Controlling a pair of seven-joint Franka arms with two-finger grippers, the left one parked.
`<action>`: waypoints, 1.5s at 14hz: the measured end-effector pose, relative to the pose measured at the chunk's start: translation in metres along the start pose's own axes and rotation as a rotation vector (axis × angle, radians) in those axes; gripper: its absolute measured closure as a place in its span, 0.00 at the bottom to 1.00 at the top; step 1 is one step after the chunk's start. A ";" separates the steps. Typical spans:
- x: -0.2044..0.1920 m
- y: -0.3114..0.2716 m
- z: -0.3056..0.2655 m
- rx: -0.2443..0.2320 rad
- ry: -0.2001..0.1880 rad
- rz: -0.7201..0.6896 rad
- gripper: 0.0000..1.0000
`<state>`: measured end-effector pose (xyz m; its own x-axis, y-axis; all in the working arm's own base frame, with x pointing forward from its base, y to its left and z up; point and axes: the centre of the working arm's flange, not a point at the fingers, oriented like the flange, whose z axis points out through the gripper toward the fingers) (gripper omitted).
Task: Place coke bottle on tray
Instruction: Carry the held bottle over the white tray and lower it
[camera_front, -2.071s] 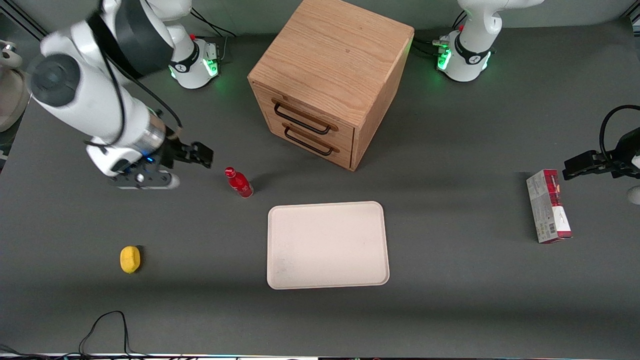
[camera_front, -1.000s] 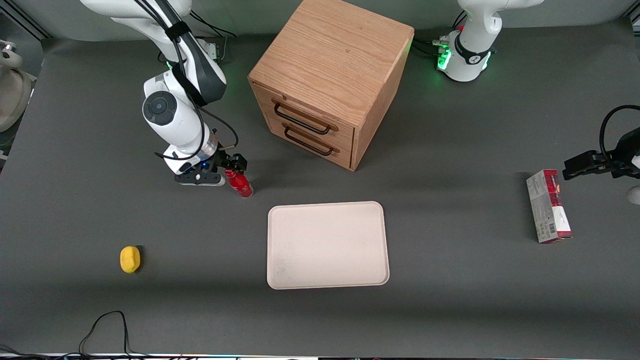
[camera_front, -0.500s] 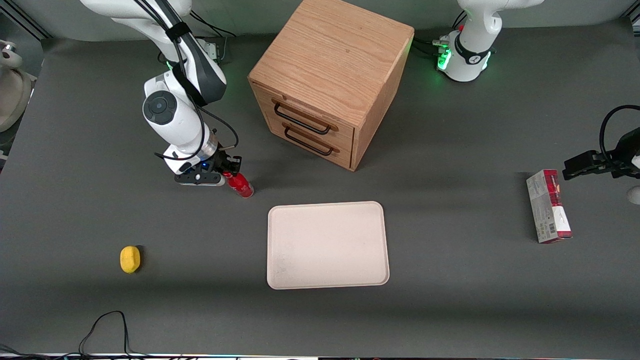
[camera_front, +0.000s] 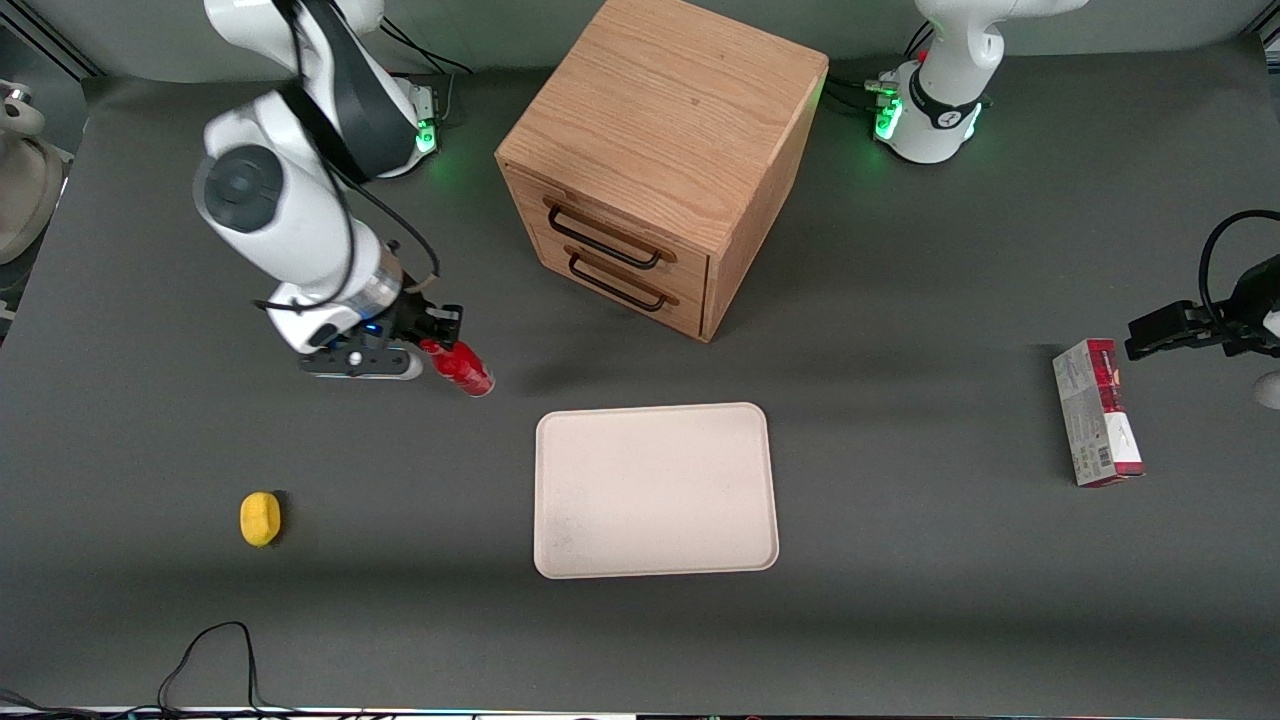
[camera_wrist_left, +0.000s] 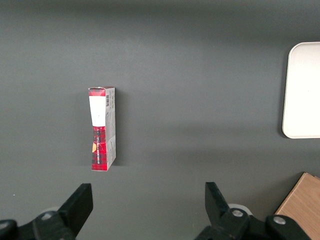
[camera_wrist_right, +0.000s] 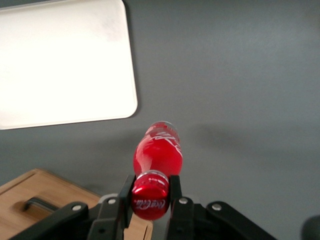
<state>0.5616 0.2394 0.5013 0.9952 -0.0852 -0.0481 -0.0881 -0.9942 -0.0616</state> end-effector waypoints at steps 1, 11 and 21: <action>0.009 0.000 -0.025 -0.002 -0.011 0.001 0.69; 0.108 -0.073 0.004 -0.031 0.109 -0.150 0.69; 0.141 -0.112 0.134 -0.028 0.169 -0.252 0.69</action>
<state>0.7064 0.3476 0.3674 0.9787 0.1575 0.1318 0.1619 -0.9865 -0.0231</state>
